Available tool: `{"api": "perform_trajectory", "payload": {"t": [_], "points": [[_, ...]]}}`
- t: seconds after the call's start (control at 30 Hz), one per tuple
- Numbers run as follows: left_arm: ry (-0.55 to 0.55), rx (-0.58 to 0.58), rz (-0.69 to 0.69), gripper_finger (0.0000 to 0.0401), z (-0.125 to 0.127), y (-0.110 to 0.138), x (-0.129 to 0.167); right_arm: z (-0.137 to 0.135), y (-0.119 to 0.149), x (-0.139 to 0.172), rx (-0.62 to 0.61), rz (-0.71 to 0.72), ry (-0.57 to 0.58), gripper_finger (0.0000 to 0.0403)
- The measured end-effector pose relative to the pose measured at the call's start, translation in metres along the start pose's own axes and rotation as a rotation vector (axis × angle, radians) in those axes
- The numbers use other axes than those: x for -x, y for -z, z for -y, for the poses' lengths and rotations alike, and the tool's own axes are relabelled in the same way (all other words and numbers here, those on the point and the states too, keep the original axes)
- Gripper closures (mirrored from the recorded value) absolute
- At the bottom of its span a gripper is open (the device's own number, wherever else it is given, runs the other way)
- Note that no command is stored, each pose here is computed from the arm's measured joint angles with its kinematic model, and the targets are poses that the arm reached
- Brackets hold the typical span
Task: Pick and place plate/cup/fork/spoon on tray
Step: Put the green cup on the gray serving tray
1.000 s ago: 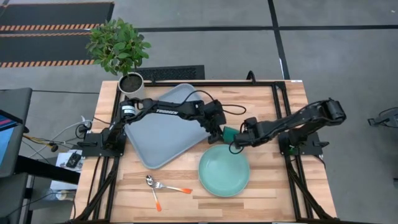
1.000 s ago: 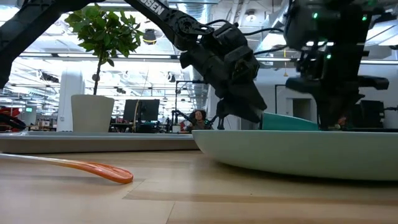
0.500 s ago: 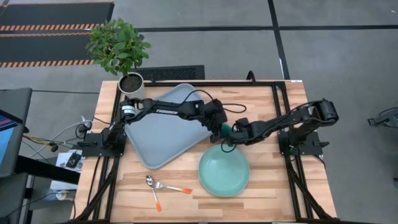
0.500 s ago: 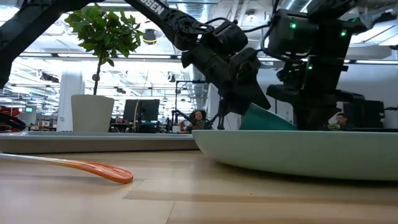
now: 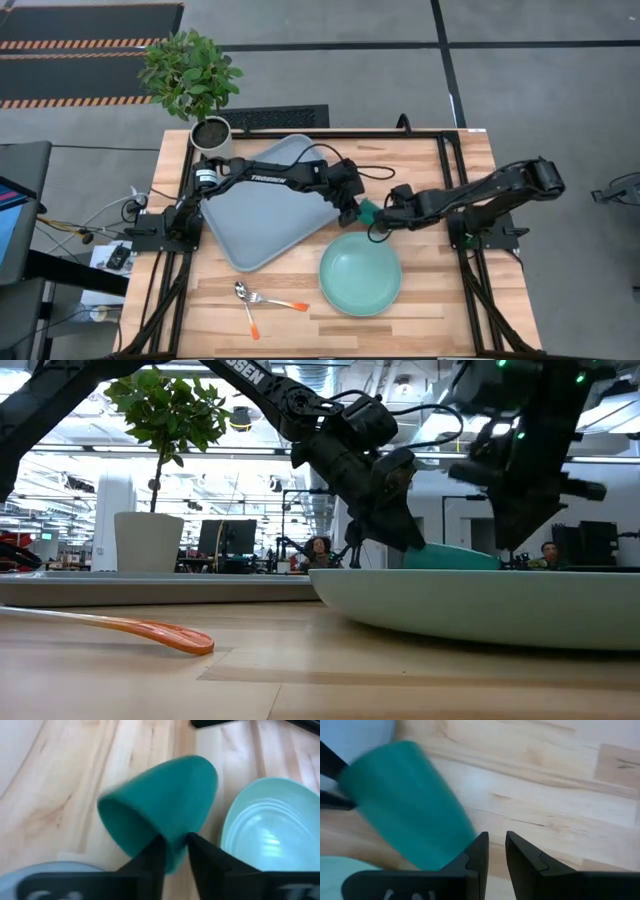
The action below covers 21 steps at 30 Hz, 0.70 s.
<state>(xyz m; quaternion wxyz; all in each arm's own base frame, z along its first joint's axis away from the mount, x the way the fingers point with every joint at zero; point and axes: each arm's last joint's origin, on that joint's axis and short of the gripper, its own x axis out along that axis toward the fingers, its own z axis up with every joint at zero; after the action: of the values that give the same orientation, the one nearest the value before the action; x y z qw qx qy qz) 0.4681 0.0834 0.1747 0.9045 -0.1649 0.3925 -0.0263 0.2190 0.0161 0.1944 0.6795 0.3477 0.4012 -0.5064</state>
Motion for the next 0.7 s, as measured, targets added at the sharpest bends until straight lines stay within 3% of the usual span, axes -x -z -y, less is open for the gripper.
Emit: {"api": "perform_trajectory", "payload": {"t": [0.13, 0.47, 0.7], "points": [[-0.003, -0.004, 0.012, 0.0393, 0.000, -0.001, 0.000, 0.008, 0.000, 0.014, -0.033, 0.035, -0.028, 0.0312], [0.021, -0.001, 0.042, 0.0399, 0.001, -0.005, 0.000, 0.017, 0.000, 0.028, -0.034, 0.067, -0.065, 0.0312], [0.045, 0.001, 0.087, 0.0400, 0.014, -0.032, 0.027, 0.041, 0.004, 0.037, -0.084, 0.080, 0.074, 0.0312]]}}
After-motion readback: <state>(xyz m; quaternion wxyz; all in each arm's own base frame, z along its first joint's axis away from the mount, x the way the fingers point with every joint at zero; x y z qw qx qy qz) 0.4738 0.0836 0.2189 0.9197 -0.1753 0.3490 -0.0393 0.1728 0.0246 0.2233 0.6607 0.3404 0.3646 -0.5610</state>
